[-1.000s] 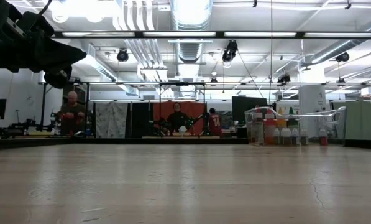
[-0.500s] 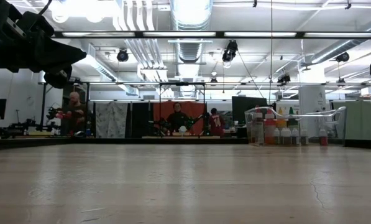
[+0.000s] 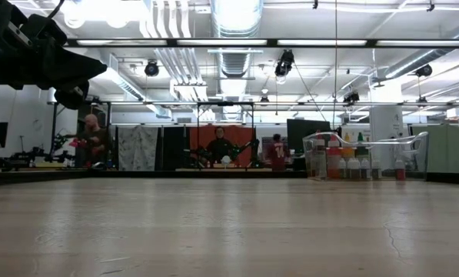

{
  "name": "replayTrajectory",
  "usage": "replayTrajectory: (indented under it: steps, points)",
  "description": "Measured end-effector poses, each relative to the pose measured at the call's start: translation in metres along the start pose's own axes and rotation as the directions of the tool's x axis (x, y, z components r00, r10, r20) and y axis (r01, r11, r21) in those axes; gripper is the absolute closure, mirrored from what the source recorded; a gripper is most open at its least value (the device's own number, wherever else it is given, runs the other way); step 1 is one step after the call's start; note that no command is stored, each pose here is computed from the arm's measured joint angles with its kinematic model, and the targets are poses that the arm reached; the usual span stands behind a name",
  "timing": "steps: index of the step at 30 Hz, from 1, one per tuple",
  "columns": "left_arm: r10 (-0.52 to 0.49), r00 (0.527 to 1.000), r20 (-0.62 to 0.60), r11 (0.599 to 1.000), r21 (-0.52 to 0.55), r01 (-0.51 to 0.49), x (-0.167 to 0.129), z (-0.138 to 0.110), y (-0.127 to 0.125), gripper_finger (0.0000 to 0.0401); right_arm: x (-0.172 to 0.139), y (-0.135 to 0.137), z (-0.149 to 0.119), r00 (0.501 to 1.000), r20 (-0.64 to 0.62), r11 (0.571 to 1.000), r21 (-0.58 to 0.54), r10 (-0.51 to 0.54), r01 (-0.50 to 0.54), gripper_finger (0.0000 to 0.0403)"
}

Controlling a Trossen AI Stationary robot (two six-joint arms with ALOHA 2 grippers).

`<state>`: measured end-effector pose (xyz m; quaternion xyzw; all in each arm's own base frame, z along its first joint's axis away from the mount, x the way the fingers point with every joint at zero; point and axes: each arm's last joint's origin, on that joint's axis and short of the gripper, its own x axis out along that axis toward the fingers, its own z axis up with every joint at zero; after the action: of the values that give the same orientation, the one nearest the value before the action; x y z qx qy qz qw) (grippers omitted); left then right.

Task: Pick & Place food coloring
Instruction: Put the small purple food coloring bottle into the bin

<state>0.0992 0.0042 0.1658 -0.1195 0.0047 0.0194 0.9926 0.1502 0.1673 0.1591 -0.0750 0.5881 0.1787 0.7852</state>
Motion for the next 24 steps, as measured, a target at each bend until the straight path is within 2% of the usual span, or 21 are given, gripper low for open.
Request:
replayTrajectory:
  steps: [8,24]
  points:
    - [0.0,1.0,0.0,1.0,0.0,0.0,0.0,0.0,0.0,0.0401,0.0001,0.001,0.0017,1.0,0.018,1.0,0.001,0.013,-0.013,0.0192]
    - [0.0,1.0,0.0,1.0,0.0,0.0,0.0,0.0,0.0,0.0401,0.001,0.0011,0.0003,0.999,0.003,0.999,-0.007,0.036,-0.036,0.0287]
